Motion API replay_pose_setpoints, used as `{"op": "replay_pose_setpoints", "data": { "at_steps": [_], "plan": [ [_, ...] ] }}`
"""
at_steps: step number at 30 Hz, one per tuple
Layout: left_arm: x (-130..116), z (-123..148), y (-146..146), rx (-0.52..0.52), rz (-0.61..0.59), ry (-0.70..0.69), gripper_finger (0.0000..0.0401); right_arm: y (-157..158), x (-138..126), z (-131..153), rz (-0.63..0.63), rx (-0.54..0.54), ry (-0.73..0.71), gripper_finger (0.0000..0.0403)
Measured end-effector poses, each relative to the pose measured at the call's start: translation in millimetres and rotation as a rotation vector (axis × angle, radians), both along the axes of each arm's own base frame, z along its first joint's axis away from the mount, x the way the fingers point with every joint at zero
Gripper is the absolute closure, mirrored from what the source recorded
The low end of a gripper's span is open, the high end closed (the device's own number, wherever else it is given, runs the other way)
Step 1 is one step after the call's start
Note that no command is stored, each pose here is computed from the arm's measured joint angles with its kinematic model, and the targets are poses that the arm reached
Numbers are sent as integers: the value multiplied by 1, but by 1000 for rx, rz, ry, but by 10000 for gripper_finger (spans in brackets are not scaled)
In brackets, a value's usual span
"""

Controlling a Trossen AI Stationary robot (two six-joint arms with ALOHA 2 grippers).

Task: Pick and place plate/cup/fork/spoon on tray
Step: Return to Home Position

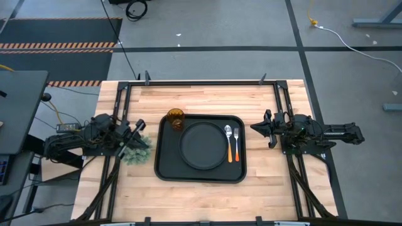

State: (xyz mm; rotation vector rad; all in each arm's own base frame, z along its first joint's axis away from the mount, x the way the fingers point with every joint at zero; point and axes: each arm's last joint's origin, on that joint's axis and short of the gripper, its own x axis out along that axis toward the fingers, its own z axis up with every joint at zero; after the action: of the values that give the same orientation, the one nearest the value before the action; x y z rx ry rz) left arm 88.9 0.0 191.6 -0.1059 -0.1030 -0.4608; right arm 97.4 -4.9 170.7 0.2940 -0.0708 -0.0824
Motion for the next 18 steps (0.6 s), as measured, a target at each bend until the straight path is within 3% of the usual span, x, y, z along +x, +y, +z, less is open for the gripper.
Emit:
{"op": "replay_pose_setpoints", "data": {
  "at_steps": [12,18],
  "plan": [
    [-1,3,0,-15,-9,-19,400,0,0,0,0,0,0,387],
    [2,3,8,-41,286,-31,400,0,0,0,0,0,0,387]
  ]
}}
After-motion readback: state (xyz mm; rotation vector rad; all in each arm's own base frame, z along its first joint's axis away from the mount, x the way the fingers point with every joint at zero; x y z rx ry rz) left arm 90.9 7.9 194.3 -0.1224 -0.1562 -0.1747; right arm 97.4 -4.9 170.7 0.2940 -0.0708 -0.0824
